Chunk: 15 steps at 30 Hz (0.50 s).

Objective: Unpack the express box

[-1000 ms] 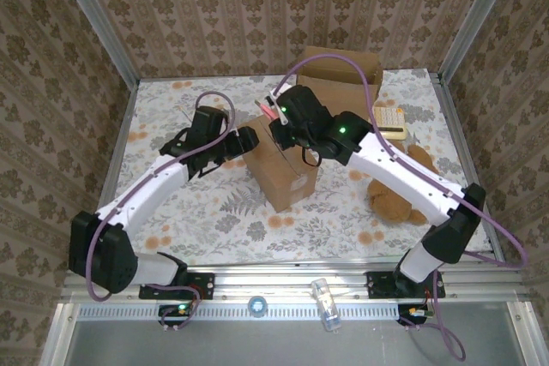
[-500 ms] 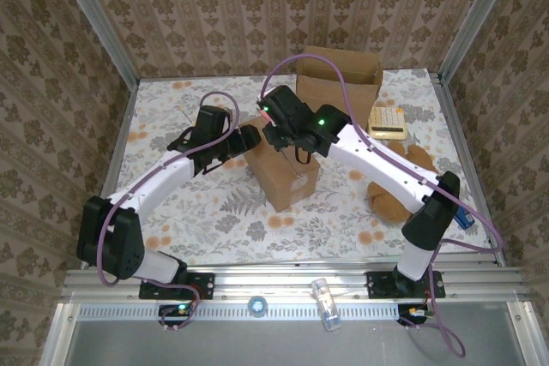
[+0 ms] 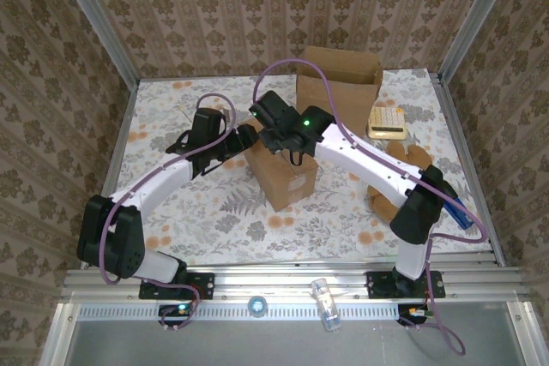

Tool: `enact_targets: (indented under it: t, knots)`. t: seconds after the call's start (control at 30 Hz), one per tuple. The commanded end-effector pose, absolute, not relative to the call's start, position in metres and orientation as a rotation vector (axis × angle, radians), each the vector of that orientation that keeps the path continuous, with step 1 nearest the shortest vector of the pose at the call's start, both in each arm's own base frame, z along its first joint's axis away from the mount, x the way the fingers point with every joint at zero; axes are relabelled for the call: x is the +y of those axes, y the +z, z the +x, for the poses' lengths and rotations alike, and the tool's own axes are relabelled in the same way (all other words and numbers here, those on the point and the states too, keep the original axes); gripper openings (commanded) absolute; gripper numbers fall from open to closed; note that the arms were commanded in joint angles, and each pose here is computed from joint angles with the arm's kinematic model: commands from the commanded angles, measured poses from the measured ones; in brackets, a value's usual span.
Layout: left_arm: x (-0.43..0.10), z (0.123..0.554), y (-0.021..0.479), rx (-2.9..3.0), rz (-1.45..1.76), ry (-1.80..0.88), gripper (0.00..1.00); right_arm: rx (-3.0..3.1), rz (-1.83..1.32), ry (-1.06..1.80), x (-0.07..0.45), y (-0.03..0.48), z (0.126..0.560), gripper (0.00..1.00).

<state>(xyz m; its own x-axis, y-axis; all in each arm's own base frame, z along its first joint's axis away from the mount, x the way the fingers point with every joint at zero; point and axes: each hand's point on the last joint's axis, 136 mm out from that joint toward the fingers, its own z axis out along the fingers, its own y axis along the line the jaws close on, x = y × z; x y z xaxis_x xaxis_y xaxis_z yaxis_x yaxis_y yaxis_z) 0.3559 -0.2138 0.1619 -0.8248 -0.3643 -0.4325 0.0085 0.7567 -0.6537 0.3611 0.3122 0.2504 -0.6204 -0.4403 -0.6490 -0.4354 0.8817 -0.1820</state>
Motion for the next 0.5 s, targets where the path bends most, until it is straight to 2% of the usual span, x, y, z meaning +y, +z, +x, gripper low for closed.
enact_targets:
  t: [0.0,0.47]
  knots:
    - [-0.2074,0.3469,0.1456,2.453,-0.304,-0.880,0.74,2.305,-0.573,-0.038,0.3105,0.2580,0.3659,0.00]
    - [-0.2059,0.3425,0.1389,2.466,-0.307,-0.876,0.73,2.305,-0.544,-0.049,0.3130,0.2527,0.3717,0.00]
